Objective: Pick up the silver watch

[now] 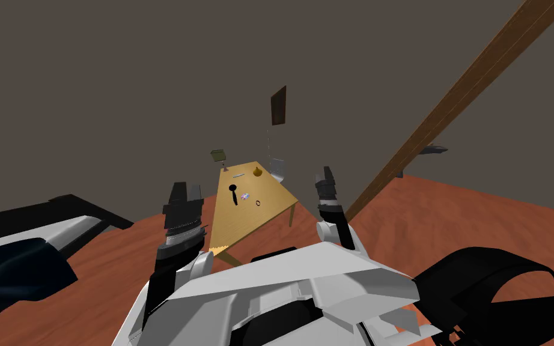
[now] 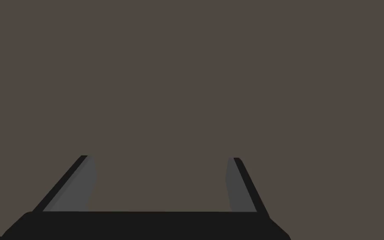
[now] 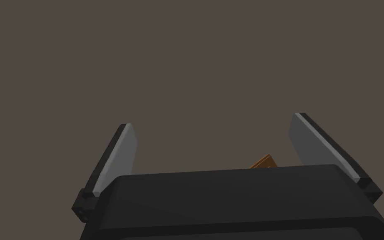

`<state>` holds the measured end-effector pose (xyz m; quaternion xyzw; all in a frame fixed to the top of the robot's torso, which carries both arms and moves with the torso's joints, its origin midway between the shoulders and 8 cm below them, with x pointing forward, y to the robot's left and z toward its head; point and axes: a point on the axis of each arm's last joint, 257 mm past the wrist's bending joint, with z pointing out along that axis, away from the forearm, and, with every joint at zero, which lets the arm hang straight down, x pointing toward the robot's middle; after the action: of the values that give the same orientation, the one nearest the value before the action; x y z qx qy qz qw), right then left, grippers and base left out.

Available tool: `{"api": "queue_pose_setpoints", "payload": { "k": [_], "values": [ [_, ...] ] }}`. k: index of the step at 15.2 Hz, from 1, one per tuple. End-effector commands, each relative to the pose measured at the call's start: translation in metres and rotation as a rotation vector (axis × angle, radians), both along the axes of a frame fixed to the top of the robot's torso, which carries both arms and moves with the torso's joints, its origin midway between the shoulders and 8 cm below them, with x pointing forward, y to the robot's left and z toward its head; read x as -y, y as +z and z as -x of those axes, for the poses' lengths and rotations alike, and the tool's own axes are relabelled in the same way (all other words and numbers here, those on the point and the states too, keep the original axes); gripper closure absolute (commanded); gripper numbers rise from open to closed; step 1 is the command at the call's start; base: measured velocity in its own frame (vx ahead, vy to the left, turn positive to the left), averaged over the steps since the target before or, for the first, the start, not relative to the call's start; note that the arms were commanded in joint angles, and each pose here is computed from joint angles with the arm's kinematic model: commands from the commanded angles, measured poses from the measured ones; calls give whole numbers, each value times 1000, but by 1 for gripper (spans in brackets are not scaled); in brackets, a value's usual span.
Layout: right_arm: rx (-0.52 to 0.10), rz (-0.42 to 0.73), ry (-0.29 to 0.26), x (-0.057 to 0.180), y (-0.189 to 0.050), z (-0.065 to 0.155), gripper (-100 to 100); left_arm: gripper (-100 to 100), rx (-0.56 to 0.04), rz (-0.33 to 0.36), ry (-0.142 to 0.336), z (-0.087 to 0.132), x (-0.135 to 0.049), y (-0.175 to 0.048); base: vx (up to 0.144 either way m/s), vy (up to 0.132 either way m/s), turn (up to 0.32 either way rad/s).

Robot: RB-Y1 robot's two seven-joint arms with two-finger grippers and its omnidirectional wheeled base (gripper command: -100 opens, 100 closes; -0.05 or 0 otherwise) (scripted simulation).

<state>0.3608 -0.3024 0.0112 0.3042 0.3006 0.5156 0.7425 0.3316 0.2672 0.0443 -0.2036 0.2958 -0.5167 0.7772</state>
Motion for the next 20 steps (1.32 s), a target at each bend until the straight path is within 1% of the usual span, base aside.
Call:
{"api": "queue_pose_setpoints", "payload": {
  "k": [1, 3, 4, 6, 7, 9, 10, 11, 12, 14, 15, 16, 17, 18, 19, 20],
  "values": [
    [0, 0, 0, 0, 0, 0, 0, -100, -38, -39, -6, -9, 1, -11, -1, -16, -58],
    [0, 0, 0, 0, 0, 0, 0, -100, -90, -77, -5, -21, -1, -27, 0, -44, -131],
    [0, 0, 0, 0, 0, 0, 0, -100, -90, -77, -5, -21, -1, -27, -1, -44, -88],
    [0, 0, 0, 0, 0, 0, 0, -100, -158, -119, 2, -36, -5, -49, 2, -51, -110],
    [0, 0, 0, 0, 0, 0, 0, -100, -159, -119, 2, -36, -5, -50, 1, -49, -109],
    [0, 0, 0, 0, 0, 0, 0, -100, -235, -163, 15, -53, -12, -74, 2, -61, -137],
    [0, 0, 0, 0, 0, 0, 0, -100, -243, -162, 16, -54, -14, -77, 2, -65, -136],
    [0, 0, 0, 0, 0, 0, 0, -100, -288, -184, 25, -63, -19, -92, 0, -66, -107],
    [0, 0, 0, 0, 0, 0, 0, -100, -290, -184, 26, -63, -19, -93, 2, -60, -87],
    [0, 0, 0, 0, 0, 0, 0, -100, -380, -228, 46, -80, -32, -123, 18, -78, -202],
    [0, 0, 0, 0, 0, 0, 0, -100, -391, -226, 48, -81, -33, -128, 25, -75, -154],
    [0, 0, 0, 0, 0, 0, 0, -100, -430, -248, 58, -88, -39, -140, 18, -71, -125],
    [0, 0, 0, 0, 0, 0, 0, -100, -444, -246, 61, -89, -42, -147, 16, -67, -106],
    [0, 0, 0, 0, 0, 0, 0, -100, -485, -268, 72, -96, -49, -159, 21, -63, -159],
    [0, 0, 0, 0, 0, 0, 0, -100, -500, -266, 75, -97, -51, -166, 17, -56, -125],
    [0, 0, 0, 0, 0, 0, 0, -100, -556, -285, 89, -104, -61, -186, 15, -68, -159]
  ]
}}
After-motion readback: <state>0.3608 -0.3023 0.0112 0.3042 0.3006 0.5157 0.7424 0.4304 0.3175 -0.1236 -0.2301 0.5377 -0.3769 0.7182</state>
